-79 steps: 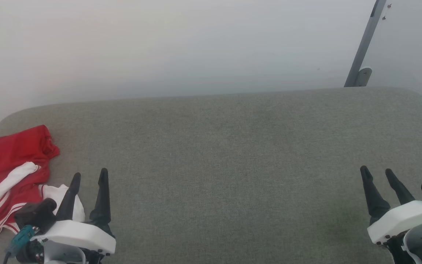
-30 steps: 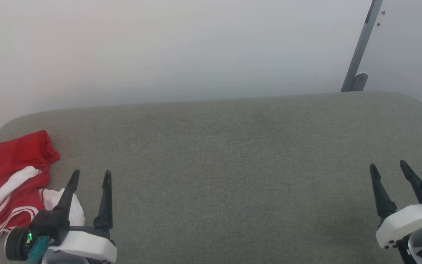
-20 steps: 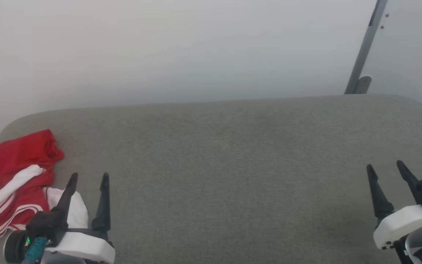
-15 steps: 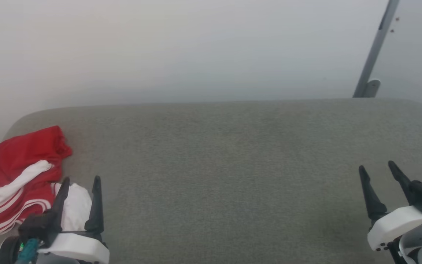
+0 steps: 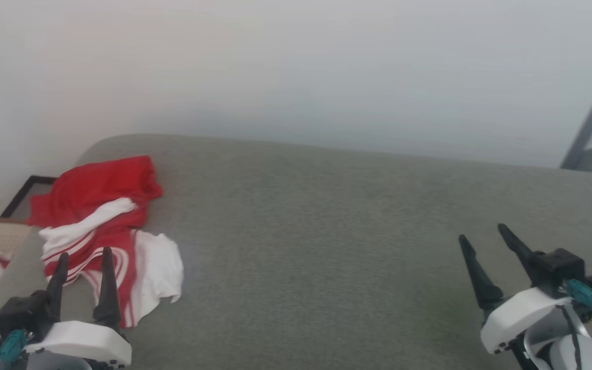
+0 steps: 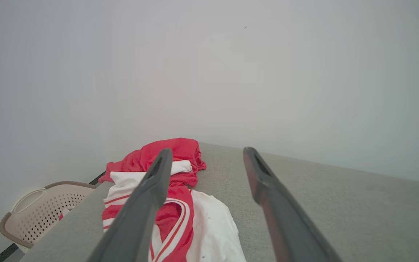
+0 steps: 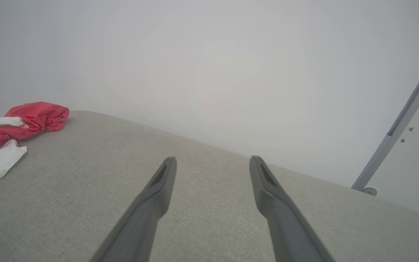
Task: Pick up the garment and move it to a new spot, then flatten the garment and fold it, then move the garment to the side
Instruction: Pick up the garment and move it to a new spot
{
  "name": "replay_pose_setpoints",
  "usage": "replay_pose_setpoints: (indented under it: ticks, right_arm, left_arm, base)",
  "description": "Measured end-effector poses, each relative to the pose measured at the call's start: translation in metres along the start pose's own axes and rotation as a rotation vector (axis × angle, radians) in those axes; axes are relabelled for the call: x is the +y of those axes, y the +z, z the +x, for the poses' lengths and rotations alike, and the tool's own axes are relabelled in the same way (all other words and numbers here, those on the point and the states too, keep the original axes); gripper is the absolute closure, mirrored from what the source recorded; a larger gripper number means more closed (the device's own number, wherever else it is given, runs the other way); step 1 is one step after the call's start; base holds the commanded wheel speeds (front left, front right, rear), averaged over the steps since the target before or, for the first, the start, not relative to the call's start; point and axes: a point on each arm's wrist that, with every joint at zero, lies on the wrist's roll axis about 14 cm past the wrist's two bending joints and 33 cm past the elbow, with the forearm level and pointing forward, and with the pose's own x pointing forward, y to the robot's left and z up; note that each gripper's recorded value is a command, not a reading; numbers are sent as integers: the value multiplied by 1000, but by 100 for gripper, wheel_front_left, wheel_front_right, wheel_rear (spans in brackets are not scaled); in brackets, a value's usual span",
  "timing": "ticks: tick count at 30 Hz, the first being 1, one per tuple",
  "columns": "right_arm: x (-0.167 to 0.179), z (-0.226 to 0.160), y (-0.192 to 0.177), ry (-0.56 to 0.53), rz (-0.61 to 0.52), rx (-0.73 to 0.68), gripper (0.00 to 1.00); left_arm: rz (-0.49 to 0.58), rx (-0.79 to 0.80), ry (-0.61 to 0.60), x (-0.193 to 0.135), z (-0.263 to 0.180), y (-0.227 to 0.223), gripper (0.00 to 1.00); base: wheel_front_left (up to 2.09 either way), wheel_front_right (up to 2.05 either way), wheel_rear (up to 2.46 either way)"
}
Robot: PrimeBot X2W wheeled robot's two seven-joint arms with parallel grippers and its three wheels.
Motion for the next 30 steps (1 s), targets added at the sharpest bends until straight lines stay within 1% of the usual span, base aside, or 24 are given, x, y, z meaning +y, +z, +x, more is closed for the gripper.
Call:
replay_pose_setpoints:
  ticks: [8, 14, 18, 20, 22, 26, 30]
  right_arm:
    - [59, 29, 6, 177, 8, -22, 0]
    - [80, 38, 8, 230, 13, -29, 0]
    - [83, 41, 5, 240, 12, -22, 0]
    - [80, 41, 3, 235, 10, -17, 0]
    - [75, 41, 3, 226, 5, -15, 0]
    - [62, 40, 0, 195, 2, -9, 0]
    - [41, 37, -2, 150, -10, -2, 0]
  left_arm:
    - [-10, -26, 137, 45, -29, 14, 0]
    - [-7, -27, 186, 61, -45, 18, 0]
    - [-11, -16, 196, 63, -47, 16, 0]
    - [-35, -13, 198, 62, -47, 14, 0]
    - [-34, -8, 196, 61, -45, 13, 0]
    - [-41, 2, 174, 54, -35, 11, 0]
    - [-40, 10, 151, 46, -19, 9, 0]
  base:
    - [0, 0, 0]
    - [0, 0, 0]
    - [0, 0, 0]
    - [0, 0, 0]
    - [0, 0, 0]
    - [0, 0, 0]
    - [0, 0, 0]
